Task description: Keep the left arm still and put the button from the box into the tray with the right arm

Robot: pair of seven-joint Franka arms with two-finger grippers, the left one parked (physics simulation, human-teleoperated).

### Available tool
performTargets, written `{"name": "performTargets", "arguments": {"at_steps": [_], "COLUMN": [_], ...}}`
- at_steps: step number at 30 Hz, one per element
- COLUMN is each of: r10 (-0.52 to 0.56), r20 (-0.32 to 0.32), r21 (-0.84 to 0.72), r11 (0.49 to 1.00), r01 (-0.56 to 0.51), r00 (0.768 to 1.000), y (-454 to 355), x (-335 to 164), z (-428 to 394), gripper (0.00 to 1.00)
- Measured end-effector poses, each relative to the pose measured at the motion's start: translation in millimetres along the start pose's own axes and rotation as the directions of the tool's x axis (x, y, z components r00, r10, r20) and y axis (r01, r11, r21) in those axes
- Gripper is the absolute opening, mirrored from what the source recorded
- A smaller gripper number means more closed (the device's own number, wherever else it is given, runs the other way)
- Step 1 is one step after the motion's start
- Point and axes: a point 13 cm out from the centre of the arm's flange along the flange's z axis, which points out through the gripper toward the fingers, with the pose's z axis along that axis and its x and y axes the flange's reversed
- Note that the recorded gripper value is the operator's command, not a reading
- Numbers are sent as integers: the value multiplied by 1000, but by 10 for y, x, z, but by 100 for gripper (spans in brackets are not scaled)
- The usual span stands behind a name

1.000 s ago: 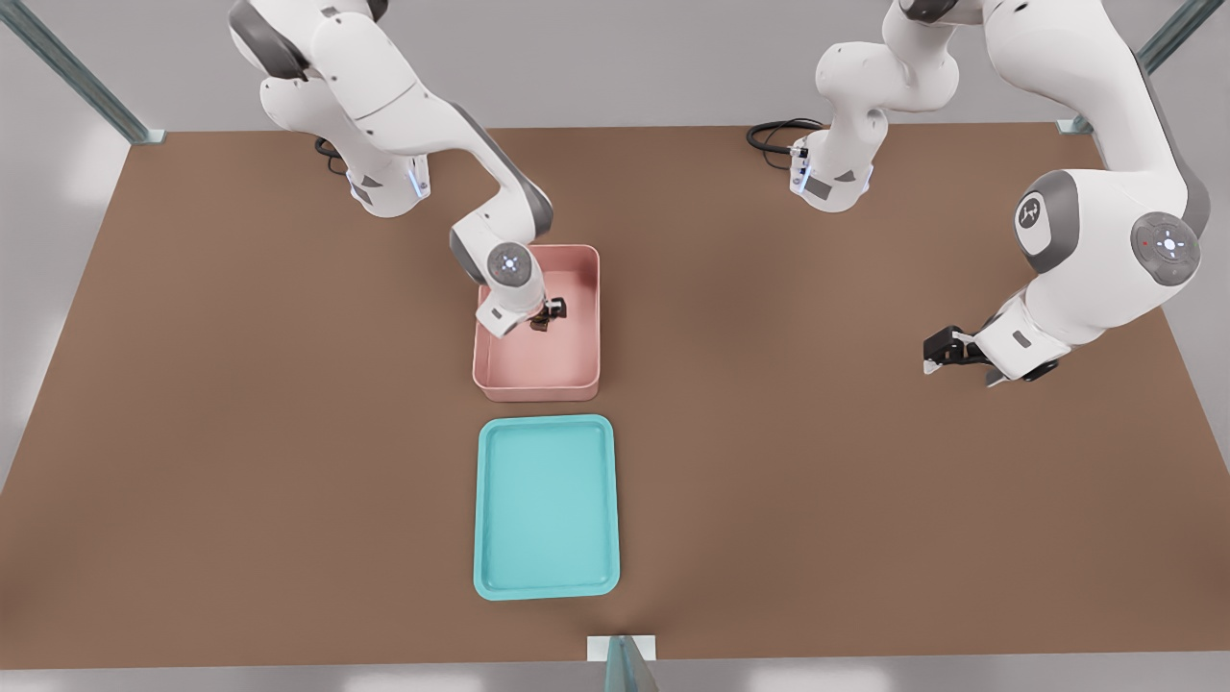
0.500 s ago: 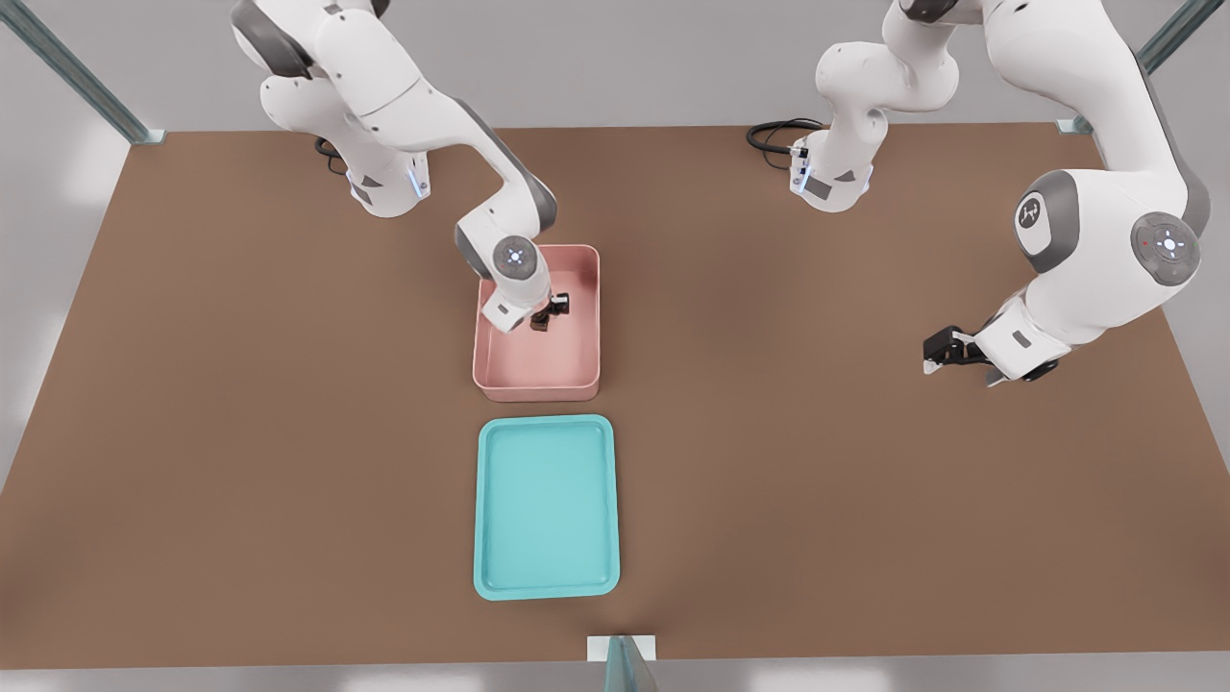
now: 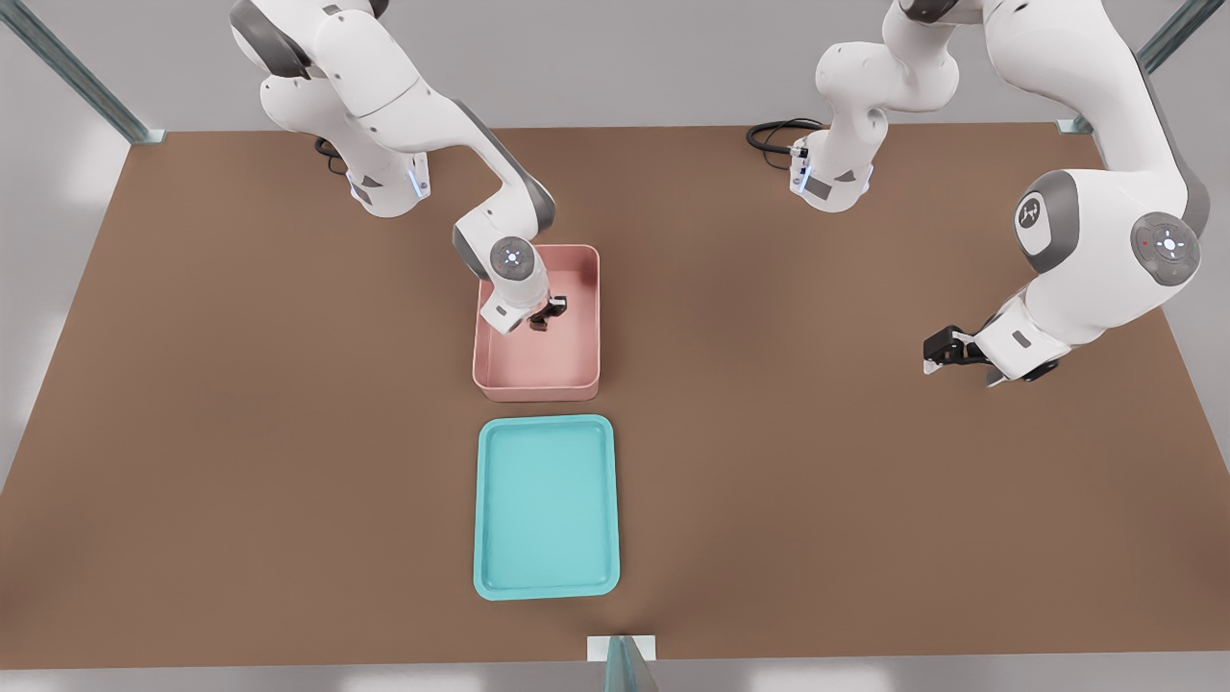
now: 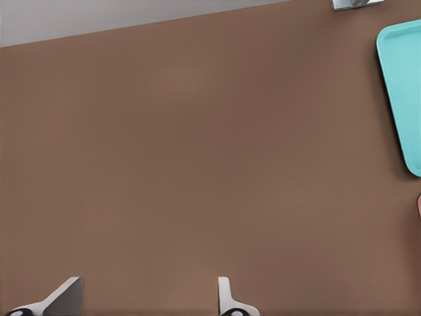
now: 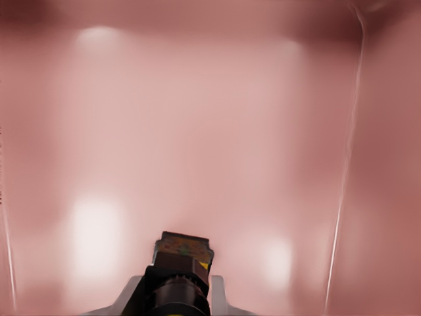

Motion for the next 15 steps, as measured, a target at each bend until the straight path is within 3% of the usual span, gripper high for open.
{"name": "performTargets", "arguments": {"at_steps": [8,15], "r10": [-7,34], "r20": [65,112], "r21": [-38,-101], "r11": [999,995], "r01": [9,-23], "r00": [998,993], "y": [87,212], "x": [-113,-572], "z": [-554,-1594], "gripper": [47,47]}}
